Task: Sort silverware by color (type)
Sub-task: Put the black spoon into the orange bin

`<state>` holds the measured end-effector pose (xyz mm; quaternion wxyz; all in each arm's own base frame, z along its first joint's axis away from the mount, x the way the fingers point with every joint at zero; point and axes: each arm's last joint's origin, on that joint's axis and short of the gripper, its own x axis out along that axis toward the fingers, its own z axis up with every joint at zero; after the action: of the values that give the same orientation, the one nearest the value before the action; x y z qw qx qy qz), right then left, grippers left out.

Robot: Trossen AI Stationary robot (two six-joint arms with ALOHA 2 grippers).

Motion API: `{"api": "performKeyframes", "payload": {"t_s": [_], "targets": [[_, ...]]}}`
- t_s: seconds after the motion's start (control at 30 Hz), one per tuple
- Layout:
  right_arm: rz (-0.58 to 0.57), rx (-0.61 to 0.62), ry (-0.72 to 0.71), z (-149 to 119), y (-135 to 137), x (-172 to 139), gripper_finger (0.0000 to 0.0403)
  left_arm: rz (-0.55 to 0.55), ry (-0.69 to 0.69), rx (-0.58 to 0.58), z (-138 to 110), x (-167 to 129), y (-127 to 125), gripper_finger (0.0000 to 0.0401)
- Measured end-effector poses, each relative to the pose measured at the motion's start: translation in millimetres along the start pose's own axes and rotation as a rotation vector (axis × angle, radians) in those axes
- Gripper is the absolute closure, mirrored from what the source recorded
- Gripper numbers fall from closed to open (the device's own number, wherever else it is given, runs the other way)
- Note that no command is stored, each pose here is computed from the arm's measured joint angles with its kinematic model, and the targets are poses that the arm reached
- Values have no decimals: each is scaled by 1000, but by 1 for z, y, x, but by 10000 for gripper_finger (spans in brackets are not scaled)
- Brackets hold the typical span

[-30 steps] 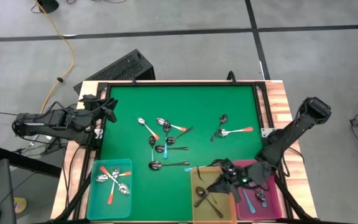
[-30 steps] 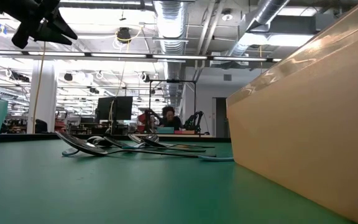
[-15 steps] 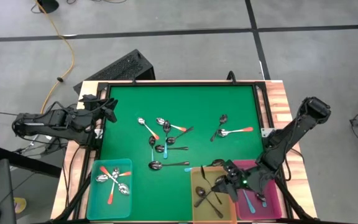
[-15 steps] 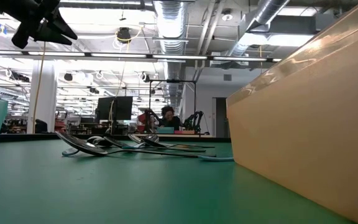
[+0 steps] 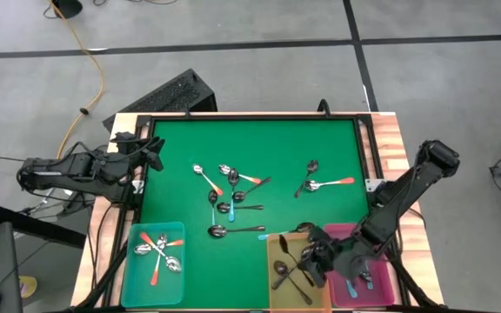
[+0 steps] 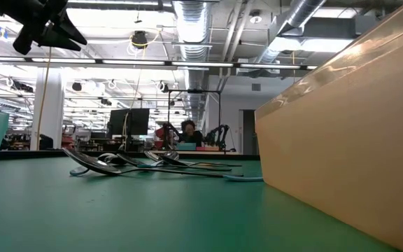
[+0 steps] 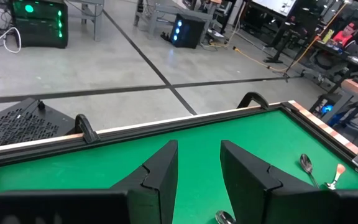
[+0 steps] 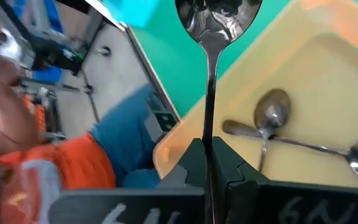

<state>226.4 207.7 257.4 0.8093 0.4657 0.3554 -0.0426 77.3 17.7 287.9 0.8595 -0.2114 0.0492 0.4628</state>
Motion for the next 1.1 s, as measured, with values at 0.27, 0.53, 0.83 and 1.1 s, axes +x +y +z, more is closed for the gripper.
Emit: {"api": "performKeyframes", "payload": {"t_s": [0.27,0.53,0.83,1.1], "targets": [[-55,9,120,-3,2,32,394,1,-1,2,0,0,0,296],[-80,98,144,-15,4,28,394,1,-1,12,0,0,0,296],[-253,184,244,-27,-13,29,394,1,-2,18,0,0,0,296],[-268,190,237,-20,-15,31,394,1,-2,18,0,0,0,296]]}}
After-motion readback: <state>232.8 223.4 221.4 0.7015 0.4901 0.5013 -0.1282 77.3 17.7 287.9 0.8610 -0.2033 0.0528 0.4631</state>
